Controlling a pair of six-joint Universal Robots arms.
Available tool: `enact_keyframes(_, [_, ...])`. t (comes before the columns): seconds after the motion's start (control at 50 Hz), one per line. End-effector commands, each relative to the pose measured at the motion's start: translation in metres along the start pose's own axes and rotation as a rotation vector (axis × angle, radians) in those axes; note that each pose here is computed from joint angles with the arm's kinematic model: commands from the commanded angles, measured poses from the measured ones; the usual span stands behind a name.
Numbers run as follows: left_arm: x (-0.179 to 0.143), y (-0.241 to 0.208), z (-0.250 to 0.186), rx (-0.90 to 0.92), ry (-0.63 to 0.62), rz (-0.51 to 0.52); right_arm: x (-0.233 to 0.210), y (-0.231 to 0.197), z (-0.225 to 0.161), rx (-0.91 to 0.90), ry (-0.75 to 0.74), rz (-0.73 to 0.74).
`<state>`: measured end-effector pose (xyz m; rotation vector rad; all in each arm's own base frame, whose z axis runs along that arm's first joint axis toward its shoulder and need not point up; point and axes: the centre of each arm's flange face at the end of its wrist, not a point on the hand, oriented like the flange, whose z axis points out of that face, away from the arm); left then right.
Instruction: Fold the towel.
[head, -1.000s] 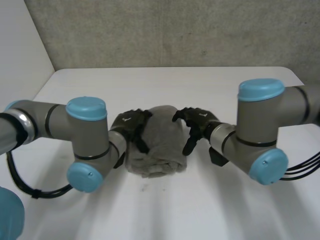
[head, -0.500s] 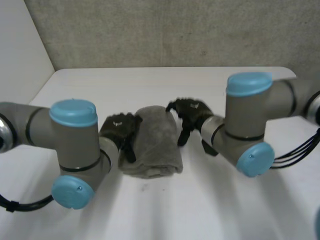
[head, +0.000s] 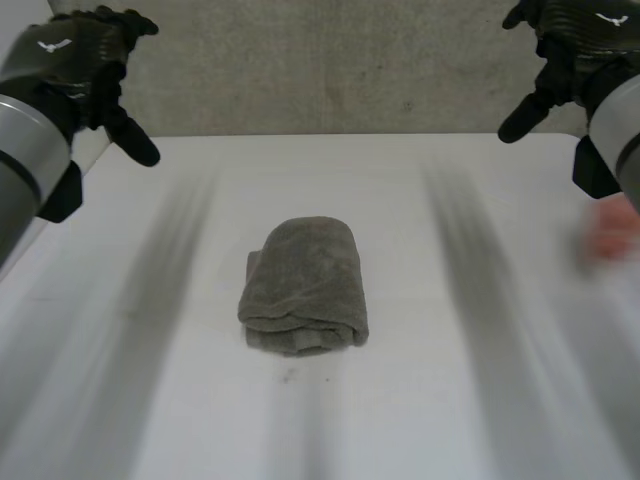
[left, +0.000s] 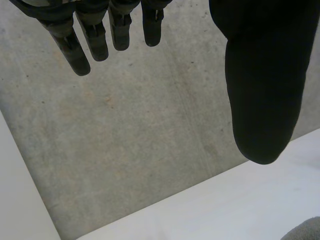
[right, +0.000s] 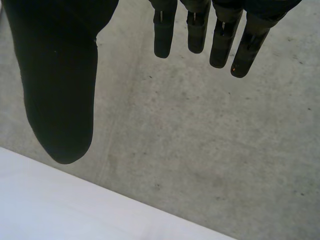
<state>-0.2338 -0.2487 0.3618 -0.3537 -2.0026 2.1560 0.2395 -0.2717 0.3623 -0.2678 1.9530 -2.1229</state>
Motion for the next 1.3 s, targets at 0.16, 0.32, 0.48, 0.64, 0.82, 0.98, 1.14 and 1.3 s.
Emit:
enact_keyframes(0.16, [-0.001,-0.008,-0.007,-0.001,0.005,-0.025,0.007,0.002,-0.004,-0.036,0.010,-0.055])
enact_keyframes(0.32, [-0.002,-0.005,-0.006,-0.009,0.003,-0.035,0.005,0.004,-0.004,-0.040,-0.001,-0.057])
enact_keyframes(0.48, [-0.001,-0.003,-0.006,-0.017,0.004,-0.034,0.004,0.008,-0.004,-0.051,-0.006,-0.059])
enact_keyframes(0.64, [-0.001,0.000,-0.005,-0.023,0.002,-0.034,0.002,0.011,-0.004,-0.059,-0.012,-0.059])
enact_keyframes(0.82, [-0.001,0.001,-0.005,-0.025,0.003,-0.033,0.002,0.011,-0.005,-0.057,-0.014,-0.066])
enact_keyframes(0.98, [-0.001,0.001,-0.005,-0.024,0.005,-0.033,0.002,0.013,-0.005,-0.065,-0.015,-0.091])
enact_keyframes(1.14, [-0.001,0.004,-0.003,-0.031,0.003,-0.033,0.002,0.013,-0.005,-0.065,-0.015,-0.096])
enact_keyframes(1.3, [-0.001,0.006,-0.002,-0.038,0.004,-0.031,0.001,0.013,-0.005,-0.065,-0.016,-0.103])
